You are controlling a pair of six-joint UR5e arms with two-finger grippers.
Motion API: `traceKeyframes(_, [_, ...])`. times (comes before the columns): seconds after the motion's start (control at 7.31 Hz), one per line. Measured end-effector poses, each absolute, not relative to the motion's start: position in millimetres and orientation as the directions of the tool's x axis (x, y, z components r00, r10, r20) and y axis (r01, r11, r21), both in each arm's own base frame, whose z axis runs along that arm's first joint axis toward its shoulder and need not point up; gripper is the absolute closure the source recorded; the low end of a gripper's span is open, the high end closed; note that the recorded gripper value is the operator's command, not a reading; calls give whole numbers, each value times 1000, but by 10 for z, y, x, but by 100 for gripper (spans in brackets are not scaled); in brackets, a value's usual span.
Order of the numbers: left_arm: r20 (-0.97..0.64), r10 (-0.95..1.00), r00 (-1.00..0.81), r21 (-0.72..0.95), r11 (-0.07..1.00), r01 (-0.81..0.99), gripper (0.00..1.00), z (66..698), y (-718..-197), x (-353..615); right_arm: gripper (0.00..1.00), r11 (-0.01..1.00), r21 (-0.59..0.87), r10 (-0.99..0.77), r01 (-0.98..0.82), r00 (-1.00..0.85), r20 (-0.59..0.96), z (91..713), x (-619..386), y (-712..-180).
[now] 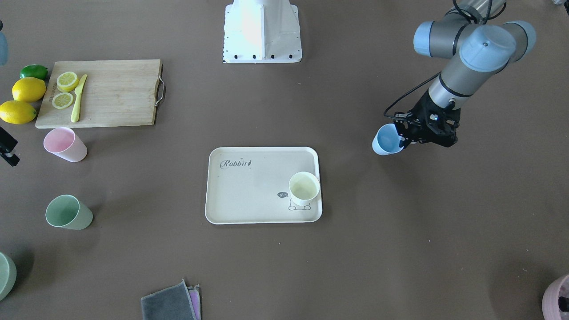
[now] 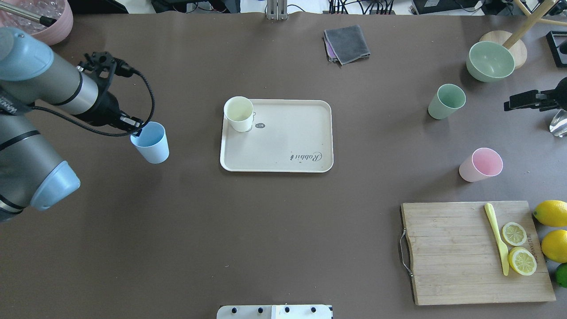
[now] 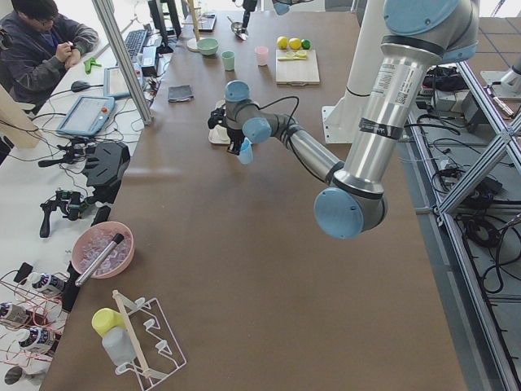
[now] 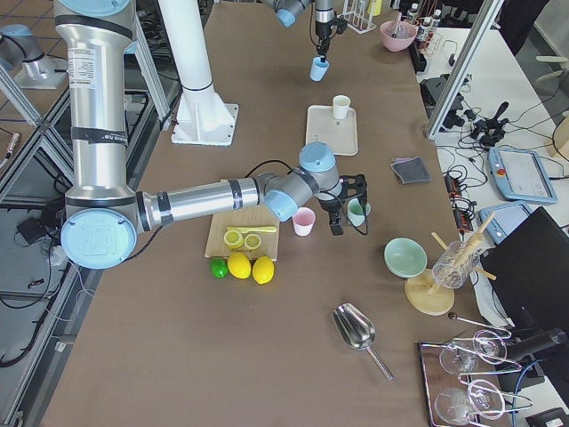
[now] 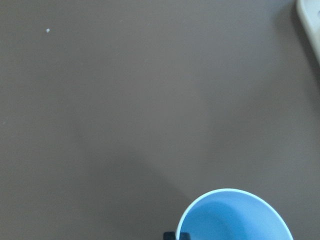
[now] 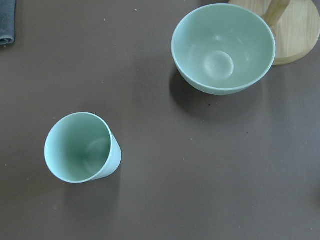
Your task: Place all cups on tray
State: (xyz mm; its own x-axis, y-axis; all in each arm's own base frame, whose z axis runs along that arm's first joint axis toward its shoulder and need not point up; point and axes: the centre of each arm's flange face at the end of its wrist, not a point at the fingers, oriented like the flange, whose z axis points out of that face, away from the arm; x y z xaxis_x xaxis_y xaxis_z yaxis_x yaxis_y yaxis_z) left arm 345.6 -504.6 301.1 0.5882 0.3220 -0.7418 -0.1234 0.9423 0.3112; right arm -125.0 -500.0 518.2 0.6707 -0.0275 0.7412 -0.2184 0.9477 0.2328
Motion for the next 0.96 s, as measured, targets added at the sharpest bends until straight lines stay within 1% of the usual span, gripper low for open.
traceKeyframes(0.14, [-763, 282, 582, 271, 957, -108, 100, 2675, -4999, 3708, 0, 948, 233, -27, -218, 671, 741, 5182, -1251, -5001])
traceKeyframes(0.41, [-774, 214, 596, 229, 972, -53, 100, 2255, -4900, 4318, 0, 947, 234, -27, -220, 673, 739, 5181, -1252, -5008])
traceKeyframes(0.55, [-777, 184, 603, 224, 975, -9, 100, 2164, -4937, 4601, 0, 947, 235, -28, -220, 673, 739, 5177, -1257, -5012])
traceKeyframes(0.82, [-808, 155, 569, 238, 968, 75, 100, 2267, -5082, 4938, 0, 947, 237, -30, -218, 672, 740, 5166, -1269, -5018])
traceKeyframes(0.96, [-819, 150, 553, 242, 966, 96, 56, 2310, -5116, 5001, 0, 947, 237, -31, -218, 672, 740, 5158, -1274, -5023])
